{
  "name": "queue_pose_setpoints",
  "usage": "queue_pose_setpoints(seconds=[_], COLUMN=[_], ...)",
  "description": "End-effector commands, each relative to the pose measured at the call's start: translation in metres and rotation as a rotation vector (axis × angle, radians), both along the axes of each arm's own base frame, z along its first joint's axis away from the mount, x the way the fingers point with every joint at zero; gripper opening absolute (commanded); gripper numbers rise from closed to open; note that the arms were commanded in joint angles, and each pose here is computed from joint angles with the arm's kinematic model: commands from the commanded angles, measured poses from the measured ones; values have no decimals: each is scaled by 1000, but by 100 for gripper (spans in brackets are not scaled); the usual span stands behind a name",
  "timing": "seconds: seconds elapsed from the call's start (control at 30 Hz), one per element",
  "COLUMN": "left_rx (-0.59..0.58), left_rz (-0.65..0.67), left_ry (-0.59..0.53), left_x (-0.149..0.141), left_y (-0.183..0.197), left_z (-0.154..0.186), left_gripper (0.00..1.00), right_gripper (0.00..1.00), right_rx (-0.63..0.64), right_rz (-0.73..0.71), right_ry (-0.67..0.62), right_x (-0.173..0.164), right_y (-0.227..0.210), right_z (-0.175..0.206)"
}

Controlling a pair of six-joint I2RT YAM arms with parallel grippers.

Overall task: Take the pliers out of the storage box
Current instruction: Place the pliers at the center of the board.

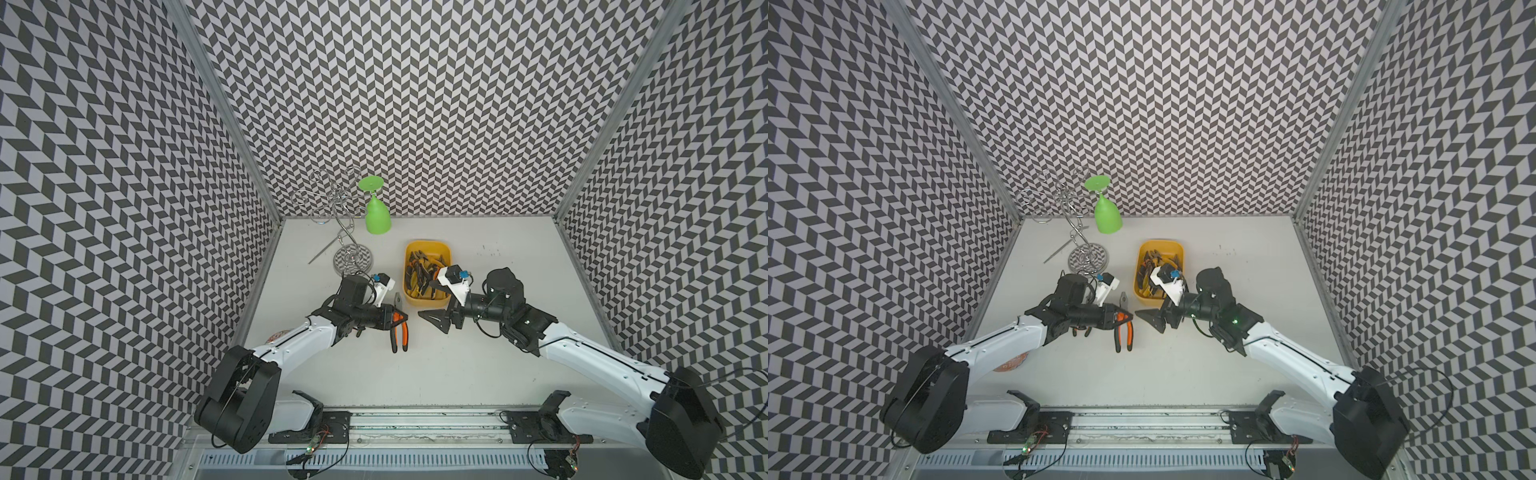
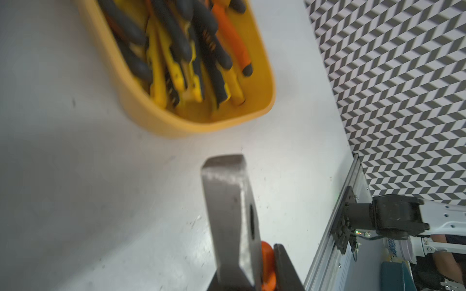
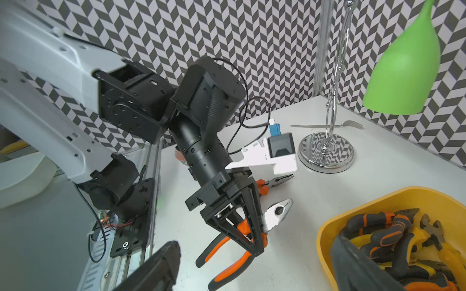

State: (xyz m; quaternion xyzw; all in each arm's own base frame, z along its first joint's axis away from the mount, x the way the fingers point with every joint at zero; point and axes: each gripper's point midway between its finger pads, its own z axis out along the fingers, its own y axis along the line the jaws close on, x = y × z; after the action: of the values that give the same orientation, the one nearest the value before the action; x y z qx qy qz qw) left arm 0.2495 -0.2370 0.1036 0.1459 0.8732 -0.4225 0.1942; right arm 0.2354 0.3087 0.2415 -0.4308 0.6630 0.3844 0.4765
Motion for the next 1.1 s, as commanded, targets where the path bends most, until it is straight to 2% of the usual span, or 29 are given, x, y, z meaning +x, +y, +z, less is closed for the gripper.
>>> queue_pose_setpoints(seconds=[0.0,0.1,0.27,0.47,0.6,0.7,0.87,0.93,1.07], left_rx=[21,49,164,168,187,200,218,226,245], left_rz=[-1,15,56,107,122,133,155,168,175], left_ry=[30,82,160,235,265,274,263,246,243], left_x=[1,9,21,26,25,23,21,23,23], left_y=[11,24,48,53,57,61,66,69,73], left_z=[-12,-27,-53,-75,-84,-86,-84,-81,-80], left_gripper=[0,0,0,1,17,21,35,45,47], right_gripper=[96,96,96,96,96,96,94,94,94], right_rx=[-21,-47,-66,-78,-86,-88,-90,-67,-28], right_rz=[34,38,37,28,12,-9,-141,-203,-273], right_ry=[-43,-32,-25,-16,-14,-20,-36,-59,-77], right_x=[-7,-7,-6,-3,-1,1,22,30,36], right_y=[3,5,7,9,7,5,-4,-9,-17], right_z=[-3,-10,-16,-19,-22,-21,-15,-8,3])
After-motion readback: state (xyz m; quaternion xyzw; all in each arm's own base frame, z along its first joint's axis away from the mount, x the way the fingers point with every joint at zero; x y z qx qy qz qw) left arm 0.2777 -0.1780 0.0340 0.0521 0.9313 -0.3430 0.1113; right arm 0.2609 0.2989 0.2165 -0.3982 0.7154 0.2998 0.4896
